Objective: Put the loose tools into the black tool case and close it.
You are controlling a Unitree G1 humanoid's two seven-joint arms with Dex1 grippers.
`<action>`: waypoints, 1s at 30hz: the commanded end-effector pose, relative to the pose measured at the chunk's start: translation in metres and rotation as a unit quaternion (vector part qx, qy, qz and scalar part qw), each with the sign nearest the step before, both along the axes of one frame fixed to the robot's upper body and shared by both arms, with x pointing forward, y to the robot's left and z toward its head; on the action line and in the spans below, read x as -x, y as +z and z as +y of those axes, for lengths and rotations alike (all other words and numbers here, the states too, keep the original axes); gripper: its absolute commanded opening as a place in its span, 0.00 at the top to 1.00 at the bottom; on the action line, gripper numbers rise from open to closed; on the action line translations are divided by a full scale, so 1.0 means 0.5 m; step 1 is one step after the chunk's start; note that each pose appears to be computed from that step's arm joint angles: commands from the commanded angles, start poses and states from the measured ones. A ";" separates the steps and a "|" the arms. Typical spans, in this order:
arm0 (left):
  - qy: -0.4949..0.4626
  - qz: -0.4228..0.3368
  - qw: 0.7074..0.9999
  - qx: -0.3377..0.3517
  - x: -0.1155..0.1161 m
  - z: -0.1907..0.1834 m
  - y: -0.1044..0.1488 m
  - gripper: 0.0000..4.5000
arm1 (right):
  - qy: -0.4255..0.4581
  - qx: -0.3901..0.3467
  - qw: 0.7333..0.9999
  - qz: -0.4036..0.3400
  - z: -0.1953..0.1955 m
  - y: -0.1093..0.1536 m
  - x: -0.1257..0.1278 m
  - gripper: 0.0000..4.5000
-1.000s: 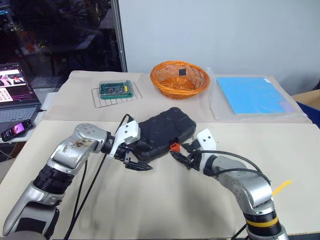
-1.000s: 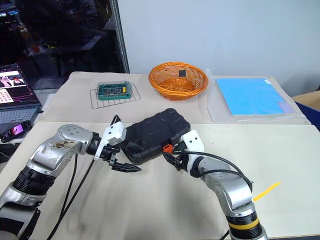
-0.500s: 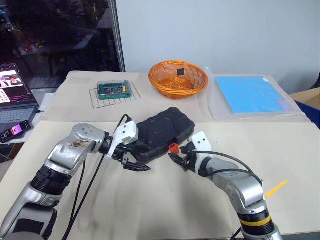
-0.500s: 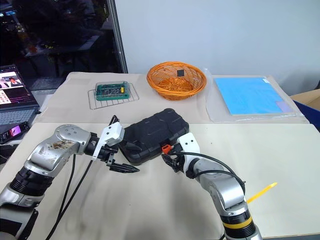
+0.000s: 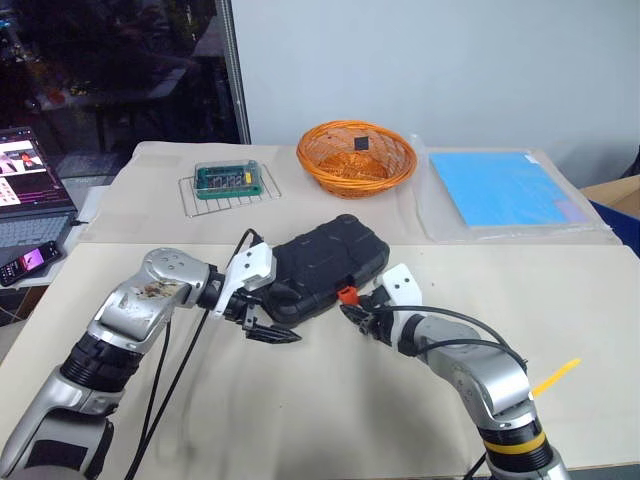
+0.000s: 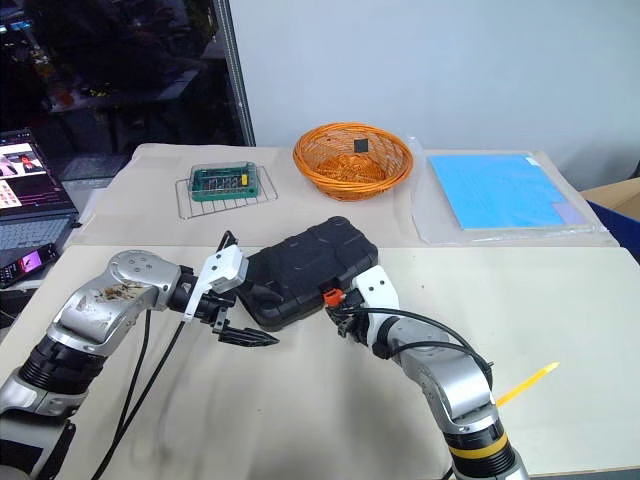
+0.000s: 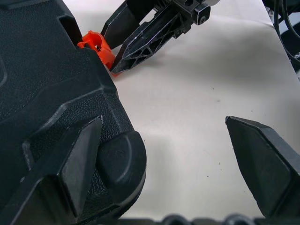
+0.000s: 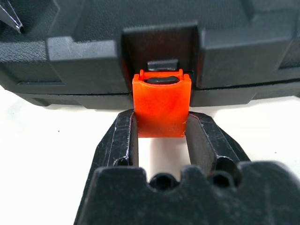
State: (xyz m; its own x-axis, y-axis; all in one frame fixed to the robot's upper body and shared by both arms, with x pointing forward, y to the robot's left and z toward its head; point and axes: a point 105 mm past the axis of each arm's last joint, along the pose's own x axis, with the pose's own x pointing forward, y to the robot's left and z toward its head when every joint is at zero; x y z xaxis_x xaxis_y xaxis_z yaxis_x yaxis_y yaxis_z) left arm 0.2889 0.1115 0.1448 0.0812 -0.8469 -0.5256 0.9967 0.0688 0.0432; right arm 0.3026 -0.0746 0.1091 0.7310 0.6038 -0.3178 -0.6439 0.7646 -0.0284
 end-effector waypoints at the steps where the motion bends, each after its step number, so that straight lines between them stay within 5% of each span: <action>1: 0.015 0.037 0.999 -0.031 0.003 0.010 -0.047 0.00 | 0.017 -0.011 0.998 -0.067 0.017 0.060 -0.007 0.74; 7: 0.014 0.033 0.999 -0.030 0.000 0.006 -0.049 0.00 | 0.013 -0.010 0.999 -0.040 0.028 0.037 -0.038 0.74; 9: 0.014 0.033 0.999 -0.029 0.001 0.004 -0.051 0.00 | 0.023 -0.005 0.999 -0.033 0.031 0.030 -0.046 0.51; 14: 0.020 0.034 0.999 -0.028 0.002 0.006 -0.053 0.00 | 0.034 0.008 0.999 -0.029 0.021 0.026 -0.032 0.19; 22: 0.029 0.034 0.999 -0.026 0.000 0.007 -0.057 0.00 | 0.020 0.021 0.999 -0.016 -0.033 0.022 0.012 0.19; 30: 0.029 0.032 0.999 -0.028 -0.009 0.006 -0.057 0.00 | 0.029 -0.021 0.999 0.004 -0.004 0.028 -0.001 0.82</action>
